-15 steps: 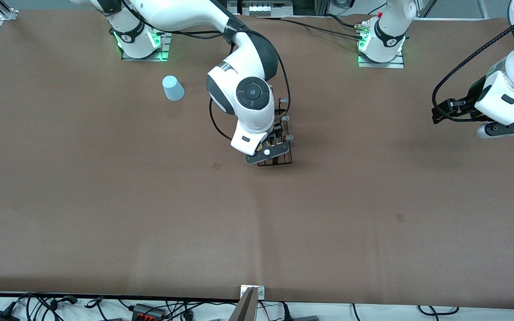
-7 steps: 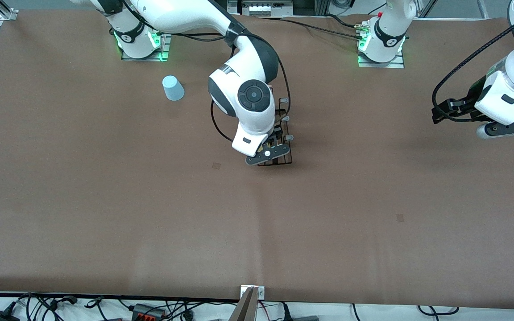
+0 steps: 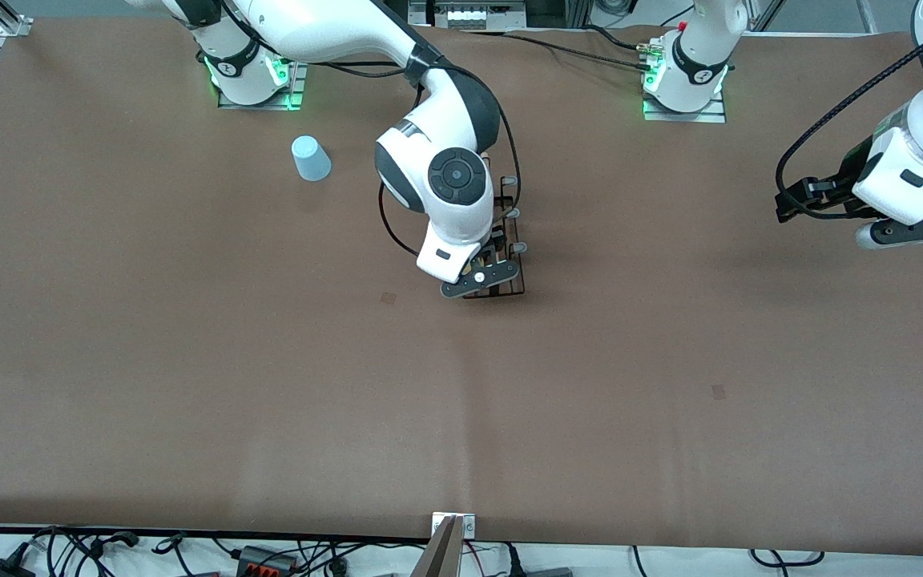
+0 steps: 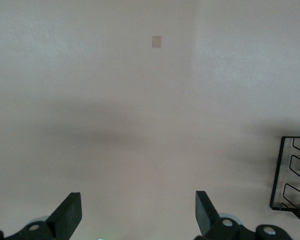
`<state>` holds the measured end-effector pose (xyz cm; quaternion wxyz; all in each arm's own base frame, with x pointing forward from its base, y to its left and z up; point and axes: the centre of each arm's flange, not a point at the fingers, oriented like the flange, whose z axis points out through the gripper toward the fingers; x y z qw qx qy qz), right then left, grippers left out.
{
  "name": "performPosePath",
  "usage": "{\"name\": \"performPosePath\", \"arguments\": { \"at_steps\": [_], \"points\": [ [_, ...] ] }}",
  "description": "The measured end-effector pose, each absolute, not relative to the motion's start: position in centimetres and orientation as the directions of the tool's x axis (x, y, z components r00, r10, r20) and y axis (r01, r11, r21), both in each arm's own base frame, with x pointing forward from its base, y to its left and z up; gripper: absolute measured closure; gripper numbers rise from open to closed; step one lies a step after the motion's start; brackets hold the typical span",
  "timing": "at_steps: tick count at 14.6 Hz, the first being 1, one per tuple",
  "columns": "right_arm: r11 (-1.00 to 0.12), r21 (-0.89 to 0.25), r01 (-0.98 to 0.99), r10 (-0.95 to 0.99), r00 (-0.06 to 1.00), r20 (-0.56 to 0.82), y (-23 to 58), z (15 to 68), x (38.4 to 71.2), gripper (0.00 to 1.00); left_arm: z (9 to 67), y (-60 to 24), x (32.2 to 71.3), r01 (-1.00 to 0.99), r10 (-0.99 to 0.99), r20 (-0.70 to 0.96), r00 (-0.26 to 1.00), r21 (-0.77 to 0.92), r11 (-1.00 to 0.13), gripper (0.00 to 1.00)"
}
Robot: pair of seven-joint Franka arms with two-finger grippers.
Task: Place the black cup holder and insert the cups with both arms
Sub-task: 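Slide the yellow cup onto a holder peg and open the right gripper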
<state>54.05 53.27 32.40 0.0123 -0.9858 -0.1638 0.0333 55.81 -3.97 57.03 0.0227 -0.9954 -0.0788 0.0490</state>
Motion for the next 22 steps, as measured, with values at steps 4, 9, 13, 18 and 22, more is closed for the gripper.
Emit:
{"name": "performPosePath", "arguments": {
  "at_steps": [4,9,13,18,22],
  "points": [
    [-0.946,-0.032,0.322,0.324,0.944,-0.068,53.2,31.9,54.0,0.34,57.0,-4.0,55.8,0.155,0.16,-0.094,0.983,-0.053,-0.986,0.0],
    [-0.946,-0.04,0.321,0.323,0.945,-0.049,53.4,31.4,54.1,0.34,57.0,-3.6,55.8,0.161,0.165,-0.094,0.982,-0.053,-0.986,0.0],
    [-0.945,-0.042,0.324,0.326,0.944,-0.044,53.7,30.9,54.0,0.28,57.0,-3.6,55.8,0.16,0.165,-0.094,0.982,-0.053,-0.986,0.0],
    [-0.948,-0.048,0.314,0.315,0.949,-0.022,53.6,32.2,54.4,0.0,57.0,-3.6,55.8,0.16,0.165,-0.094,0.982,-0.053,-0.986,0.0],
    [-0.961,-0.058,0.27,0.268,0.963,0.04,52.2,36.5,55.9,0.0,57.0,-3.6,55.8,0.16,0.165,-0.094,0.982,-0.053,-0.986,0.0]
  ]
}}
